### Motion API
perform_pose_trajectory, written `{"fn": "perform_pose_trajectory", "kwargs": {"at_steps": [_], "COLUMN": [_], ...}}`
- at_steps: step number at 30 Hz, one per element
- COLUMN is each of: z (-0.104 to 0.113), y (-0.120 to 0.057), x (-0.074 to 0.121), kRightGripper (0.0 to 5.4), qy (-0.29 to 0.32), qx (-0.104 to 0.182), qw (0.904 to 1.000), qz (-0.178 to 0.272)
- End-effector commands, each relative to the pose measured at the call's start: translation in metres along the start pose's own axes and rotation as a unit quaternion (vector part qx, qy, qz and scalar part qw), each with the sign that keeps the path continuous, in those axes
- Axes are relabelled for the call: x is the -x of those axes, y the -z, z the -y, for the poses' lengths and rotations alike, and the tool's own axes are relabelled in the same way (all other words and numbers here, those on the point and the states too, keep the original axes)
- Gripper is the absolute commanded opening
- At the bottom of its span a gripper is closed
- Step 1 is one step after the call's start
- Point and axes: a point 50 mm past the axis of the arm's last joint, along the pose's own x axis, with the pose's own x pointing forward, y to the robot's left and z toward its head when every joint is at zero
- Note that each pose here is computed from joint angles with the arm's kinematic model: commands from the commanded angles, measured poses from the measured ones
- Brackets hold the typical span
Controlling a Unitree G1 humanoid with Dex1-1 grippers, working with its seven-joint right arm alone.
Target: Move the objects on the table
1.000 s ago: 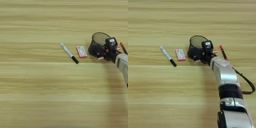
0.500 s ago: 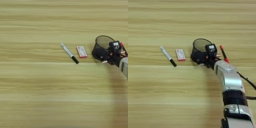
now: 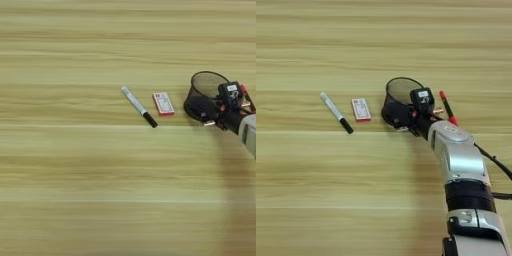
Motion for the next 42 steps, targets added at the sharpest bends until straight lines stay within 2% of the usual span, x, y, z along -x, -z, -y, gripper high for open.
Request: {"fn": "perform_pose_trajectory", "kwargs": {"at_steps": [1,12,22,28,37,42], "z": [0.007,0.004,-0.004,-0.004,0.0,-0.001], "y": [-0.029,-0.026,-0.025,-0.02,-0.01,-0.003], "x": [0.002,0.006,0.019,0.029,0.039,0.044], "kRightGripper": [5.33,5.33,5.33,5.33,5.33,5.33], "qy": [0.015,0.015,0.009,0.012,0.021,0.017], "qx": [0.033,0.045,0.07,0.084,0.088,0.112], "qw": [0.9983,0.998,0.9968,0.9962,0.9956,0.9923], "qz": [0.045,0.041,0.036,0.019,-0.022,-0.051]}}
